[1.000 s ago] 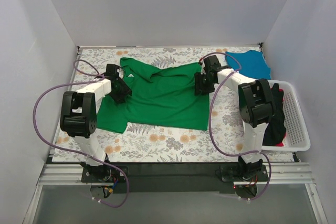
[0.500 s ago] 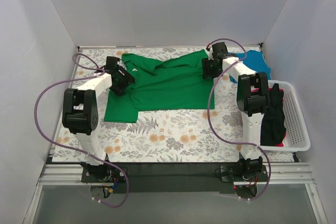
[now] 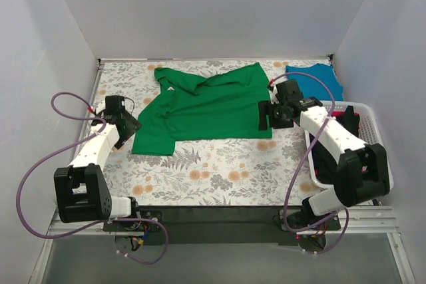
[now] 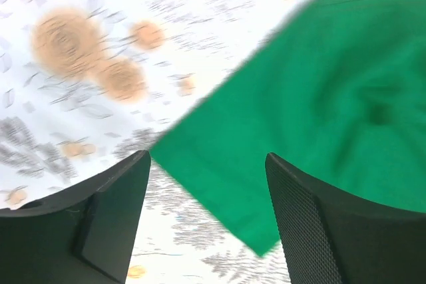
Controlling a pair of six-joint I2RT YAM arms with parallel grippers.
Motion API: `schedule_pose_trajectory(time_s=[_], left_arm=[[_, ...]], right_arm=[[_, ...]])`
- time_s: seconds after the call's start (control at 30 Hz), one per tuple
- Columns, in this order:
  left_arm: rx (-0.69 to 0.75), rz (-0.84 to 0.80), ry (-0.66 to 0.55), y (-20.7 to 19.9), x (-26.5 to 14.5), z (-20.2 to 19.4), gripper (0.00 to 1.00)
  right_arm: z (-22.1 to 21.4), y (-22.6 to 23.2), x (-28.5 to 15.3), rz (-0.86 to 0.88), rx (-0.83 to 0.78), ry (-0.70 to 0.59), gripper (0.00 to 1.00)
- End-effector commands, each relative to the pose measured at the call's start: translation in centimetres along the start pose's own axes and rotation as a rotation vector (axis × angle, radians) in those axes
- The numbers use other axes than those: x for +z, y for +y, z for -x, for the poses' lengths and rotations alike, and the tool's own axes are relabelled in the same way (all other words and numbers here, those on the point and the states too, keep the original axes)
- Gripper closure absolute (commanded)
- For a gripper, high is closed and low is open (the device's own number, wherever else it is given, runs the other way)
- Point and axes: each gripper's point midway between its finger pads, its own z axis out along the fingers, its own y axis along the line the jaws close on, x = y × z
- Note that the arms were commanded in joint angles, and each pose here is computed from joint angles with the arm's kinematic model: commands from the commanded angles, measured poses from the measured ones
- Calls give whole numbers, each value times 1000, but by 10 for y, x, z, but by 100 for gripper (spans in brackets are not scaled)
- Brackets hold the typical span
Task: Fold and stack the t-shirts
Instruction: Flatten the tshirt out
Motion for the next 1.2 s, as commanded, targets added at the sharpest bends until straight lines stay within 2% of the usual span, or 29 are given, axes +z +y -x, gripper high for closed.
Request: schedule_pose_trajectory(time_s=[0.0,0.27,0.47,0.73,0.83,1.17], left_arm=[[49,77,12,34,8,-10,33],[115,23,46,25,32,-19,37],[158,22,93,23,46,-29,34],[177,69,160,29,56,-42,39],[185,91,194,34,56,-49,43],[251,162,249,44,38,-63,43]], right_arm=[[-36,-2,-14,4,47,43,22],[-74,-1,-29,42,5,52,22],[-74,2,-32,60,-1,39,22],[-81,0,-32,59,-5,46,22],[-82,0,-32,57,-3,49,22],[-80,1,-27,61,11,63,22]])
